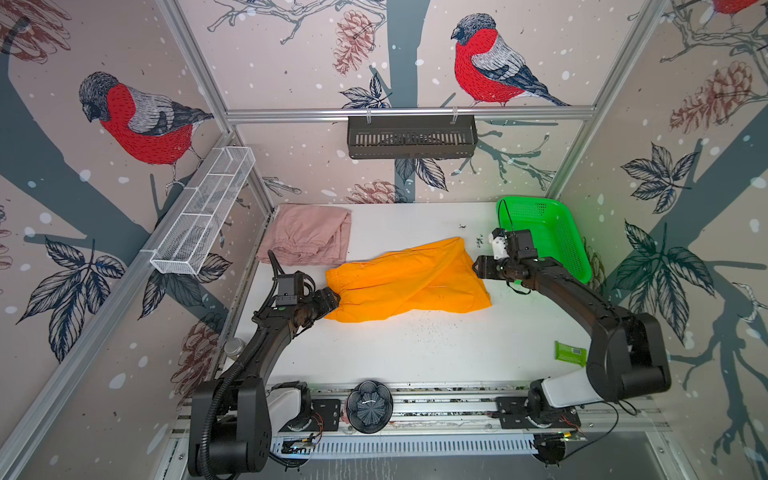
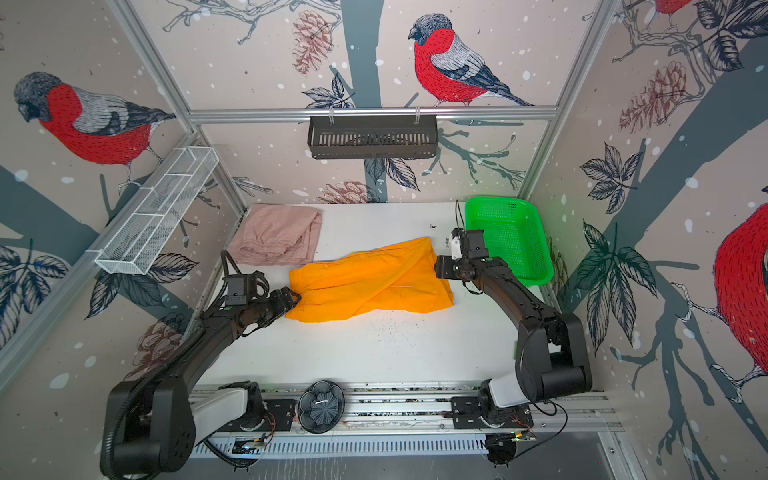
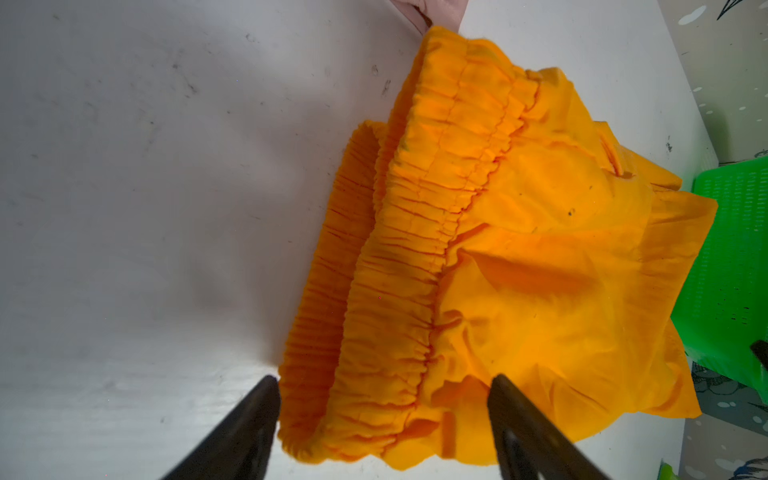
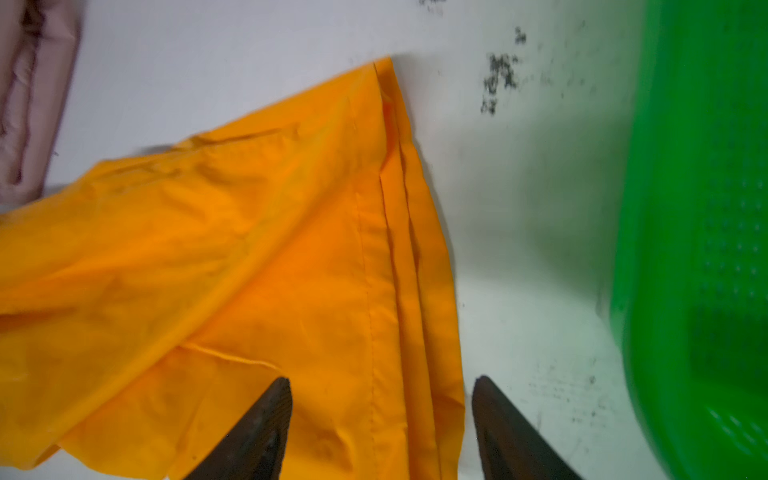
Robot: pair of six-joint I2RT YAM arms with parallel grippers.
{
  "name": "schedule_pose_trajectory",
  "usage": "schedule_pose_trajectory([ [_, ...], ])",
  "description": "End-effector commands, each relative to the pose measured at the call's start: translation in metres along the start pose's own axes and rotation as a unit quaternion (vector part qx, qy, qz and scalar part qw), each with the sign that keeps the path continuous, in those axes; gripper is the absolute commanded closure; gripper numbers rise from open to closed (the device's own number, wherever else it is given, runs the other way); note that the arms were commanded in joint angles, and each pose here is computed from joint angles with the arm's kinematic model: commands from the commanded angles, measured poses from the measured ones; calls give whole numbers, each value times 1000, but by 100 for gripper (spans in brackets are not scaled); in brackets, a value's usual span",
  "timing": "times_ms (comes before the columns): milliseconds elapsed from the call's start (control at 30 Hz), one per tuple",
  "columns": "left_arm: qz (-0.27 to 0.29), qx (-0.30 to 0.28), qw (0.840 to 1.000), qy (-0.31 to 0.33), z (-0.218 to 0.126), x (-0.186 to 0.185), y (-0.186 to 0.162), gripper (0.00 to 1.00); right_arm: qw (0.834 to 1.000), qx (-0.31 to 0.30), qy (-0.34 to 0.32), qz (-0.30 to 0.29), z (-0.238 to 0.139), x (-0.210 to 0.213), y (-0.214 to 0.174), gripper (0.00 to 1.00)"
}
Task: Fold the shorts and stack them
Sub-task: 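Regrasp the hem end with the right gripper and push it toward the left gripper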
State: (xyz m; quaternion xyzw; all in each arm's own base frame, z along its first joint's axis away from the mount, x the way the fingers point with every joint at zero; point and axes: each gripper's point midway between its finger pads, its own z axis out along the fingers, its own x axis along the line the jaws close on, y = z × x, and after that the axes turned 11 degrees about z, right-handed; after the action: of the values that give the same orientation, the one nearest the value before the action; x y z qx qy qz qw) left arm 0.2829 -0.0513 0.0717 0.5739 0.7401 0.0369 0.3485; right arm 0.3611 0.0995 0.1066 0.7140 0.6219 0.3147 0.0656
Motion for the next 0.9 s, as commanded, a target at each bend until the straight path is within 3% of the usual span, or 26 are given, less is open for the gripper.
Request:
schedule_pose_trajectory([
  [0,9,-21,999,-33,3,-10,6,36,1000,-1,-11,22,4,-13,-15,31],
  [167,9,-29,999,-25,10,-4,10,31,999,18,-2,27,21,-18,-32,35],
  [233,16,-26,999,-18,12,-3,14,27,999,27,15,26,27,-13,-35,39],
  [367,20,-27,999,-23,16,-5,19,28,999,35,23,26,35,-12,-38,54],
  [433,20,-26,999,-32,17,-7,20,35,998,41,31,23,36,-9,-39,71],
  [500,21,-22,999,-34,17,-8,18,54,998,37,38,22,33,-6,-37,92],
  [633,21,-19,999,-29,14,-7,12,96,998,25,49,21,22,0,-31,99],
  [667,17,-16,1000,-21,12,-5,10,100,998,22,51,21,18,1,-30,99],
  [867,11,-38,999,-4,-9,-5,9,100,998,0,38,42,-12,0,-31,100],
])
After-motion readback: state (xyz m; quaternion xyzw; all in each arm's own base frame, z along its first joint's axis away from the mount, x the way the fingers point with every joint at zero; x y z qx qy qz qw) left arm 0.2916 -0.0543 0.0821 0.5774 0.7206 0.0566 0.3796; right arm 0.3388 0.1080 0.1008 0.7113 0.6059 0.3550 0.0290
